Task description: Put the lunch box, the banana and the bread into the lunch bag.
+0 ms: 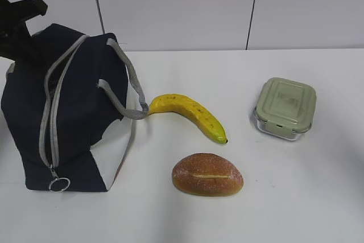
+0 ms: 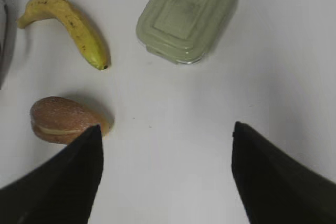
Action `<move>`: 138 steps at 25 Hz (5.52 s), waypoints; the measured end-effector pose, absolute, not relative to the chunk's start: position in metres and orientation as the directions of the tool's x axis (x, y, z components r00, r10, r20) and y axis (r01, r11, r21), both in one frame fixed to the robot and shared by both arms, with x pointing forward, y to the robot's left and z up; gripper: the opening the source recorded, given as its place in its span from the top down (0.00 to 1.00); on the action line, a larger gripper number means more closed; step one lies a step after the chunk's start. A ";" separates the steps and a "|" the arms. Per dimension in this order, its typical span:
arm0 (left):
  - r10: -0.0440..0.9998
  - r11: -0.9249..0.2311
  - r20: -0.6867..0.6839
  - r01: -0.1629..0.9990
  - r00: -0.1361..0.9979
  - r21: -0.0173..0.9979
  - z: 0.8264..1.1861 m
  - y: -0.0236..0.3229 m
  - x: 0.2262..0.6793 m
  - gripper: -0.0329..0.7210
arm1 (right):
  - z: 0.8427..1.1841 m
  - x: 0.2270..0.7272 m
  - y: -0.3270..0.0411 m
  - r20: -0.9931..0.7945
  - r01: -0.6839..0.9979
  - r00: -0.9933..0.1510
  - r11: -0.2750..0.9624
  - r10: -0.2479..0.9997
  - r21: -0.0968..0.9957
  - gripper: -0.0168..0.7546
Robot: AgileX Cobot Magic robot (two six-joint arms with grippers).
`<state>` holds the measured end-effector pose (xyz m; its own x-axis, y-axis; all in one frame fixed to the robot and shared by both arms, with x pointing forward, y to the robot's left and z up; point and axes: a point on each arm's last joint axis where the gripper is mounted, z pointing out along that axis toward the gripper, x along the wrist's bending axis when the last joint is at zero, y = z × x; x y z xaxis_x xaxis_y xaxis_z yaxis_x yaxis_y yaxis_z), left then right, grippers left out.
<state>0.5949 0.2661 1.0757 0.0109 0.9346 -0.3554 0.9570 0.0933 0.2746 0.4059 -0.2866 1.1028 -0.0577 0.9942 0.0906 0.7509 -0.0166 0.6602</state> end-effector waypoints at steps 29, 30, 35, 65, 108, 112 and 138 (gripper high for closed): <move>0.935 0.090 -0.354 0.957 0.015 0.276 1.076 0.266 0.595 0.96 | 0.966 0.587 -0.375 0.550 0.895 0.039 -0.274 0.834 0.352 0.25; 0.935 0.090 -0.354 0.957 0.015 0.276 1.076 0.266 0.595 0.96 | 0.961 0.589 -0.377 0.574 0.892 0.020 -0.274 0.819 0.359 0.25; 0.935 0.090 -0.354 0.957 0.015 0.276 1.076 0.266 0.595 0.96 | 0.931 0.598 -0.380 0.634 0.897 0.003 -0.282 0.773 0.340 0.25; 0.934 0.091 -0.356 0.954 0.017 0.284 1.076 0.266 0.596 0.96 | 0.891 0.620 -0.374 0.798 0.889 -0.101 -0.306 0.594 0.340 0.50; 0.858 0.165 -0.513 0.951 -0.008 0.261 1.082 0.253 0.596 0.96 | 1.085 0.629 -0.092 0.735 0.876 -0.482 0.241 0.477 0.418 0.50; 0.855 0.164 -0.519 0.953 -0.009 0.255 1.083 0.253 0.596 0.96 | 1.060 0.636 -0.091 0.708 0.891 -0.454 0.267 0.541 0.368 0.50; 0.846 0.157 -0.534 0.959 -0.006 0.238 1.084 0.251 0.594 0.96 | 1.026 0.641 -0.021 0.469 0.861 -0.476 0.285 0.744 0.422 0.50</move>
<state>0.5944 0.2511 1.0837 -0.0058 0.8456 -0.5338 0.9587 0.1566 0.2376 0.6412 -0.0214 1.0260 -0.4765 0.7437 0.4689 0.8606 0.2854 0.4218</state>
